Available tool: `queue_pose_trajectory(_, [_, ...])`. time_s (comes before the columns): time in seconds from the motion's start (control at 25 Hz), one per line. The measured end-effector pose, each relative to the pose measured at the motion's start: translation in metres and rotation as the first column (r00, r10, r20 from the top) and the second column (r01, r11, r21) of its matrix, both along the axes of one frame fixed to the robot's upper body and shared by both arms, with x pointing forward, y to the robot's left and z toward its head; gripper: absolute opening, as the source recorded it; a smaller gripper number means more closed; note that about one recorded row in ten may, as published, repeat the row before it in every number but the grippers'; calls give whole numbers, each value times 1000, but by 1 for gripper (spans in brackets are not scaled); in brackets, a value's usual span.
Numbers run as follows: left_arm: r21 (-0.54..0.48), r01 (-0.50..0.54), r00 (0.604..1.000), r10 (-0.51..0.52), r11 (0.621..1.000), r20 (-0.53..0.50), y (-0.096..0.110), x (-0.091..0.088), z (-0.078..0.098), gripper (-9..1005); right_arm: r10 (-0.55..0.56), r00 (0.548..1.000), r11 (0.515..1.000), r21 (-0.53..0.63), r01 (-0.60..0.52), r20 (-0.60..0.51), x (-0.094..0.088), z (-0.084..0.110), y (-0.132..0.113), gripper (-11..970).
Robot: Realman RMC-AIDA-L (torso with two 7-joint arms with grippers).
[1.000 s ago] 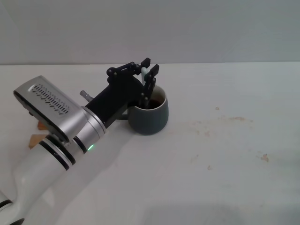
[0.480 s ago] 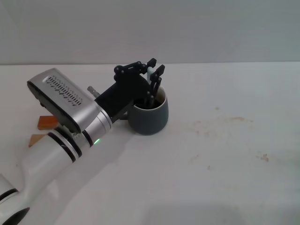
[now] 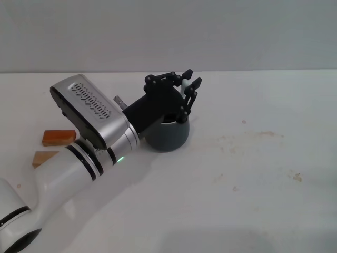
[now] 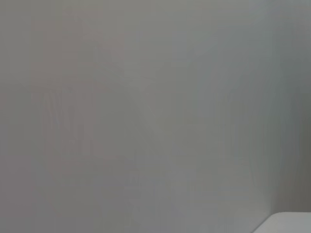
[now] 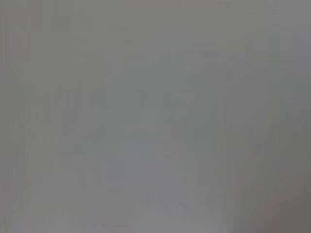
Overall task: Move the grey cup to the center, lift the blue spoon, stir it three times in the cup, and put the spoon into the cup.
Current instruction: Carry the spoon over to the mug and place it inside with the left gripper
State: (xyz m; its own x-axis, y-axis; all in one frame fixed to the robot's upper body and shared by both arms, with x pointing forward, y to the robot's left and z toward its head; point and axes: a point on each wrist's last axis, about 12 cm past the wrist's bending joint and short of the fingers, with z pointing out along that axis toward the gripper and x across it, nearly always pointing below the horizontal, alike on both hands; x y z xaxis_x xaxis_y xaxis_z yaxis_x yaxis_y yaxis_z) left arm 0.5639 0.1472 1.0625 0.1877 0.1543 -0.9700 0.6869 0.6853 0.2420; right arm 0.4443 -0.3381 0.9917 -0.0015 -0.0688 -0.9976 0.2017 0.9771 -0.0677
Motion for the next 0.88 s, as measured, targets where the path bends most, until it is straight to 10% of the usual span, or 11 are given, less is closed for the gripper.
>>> queue_pose_trajectory(0.88, [-37, -94, 995, 94, 995, -20, 27, -19, -11, 184, 32, 999, 999, 4, -32, 1, 3, 0, 6, -2])
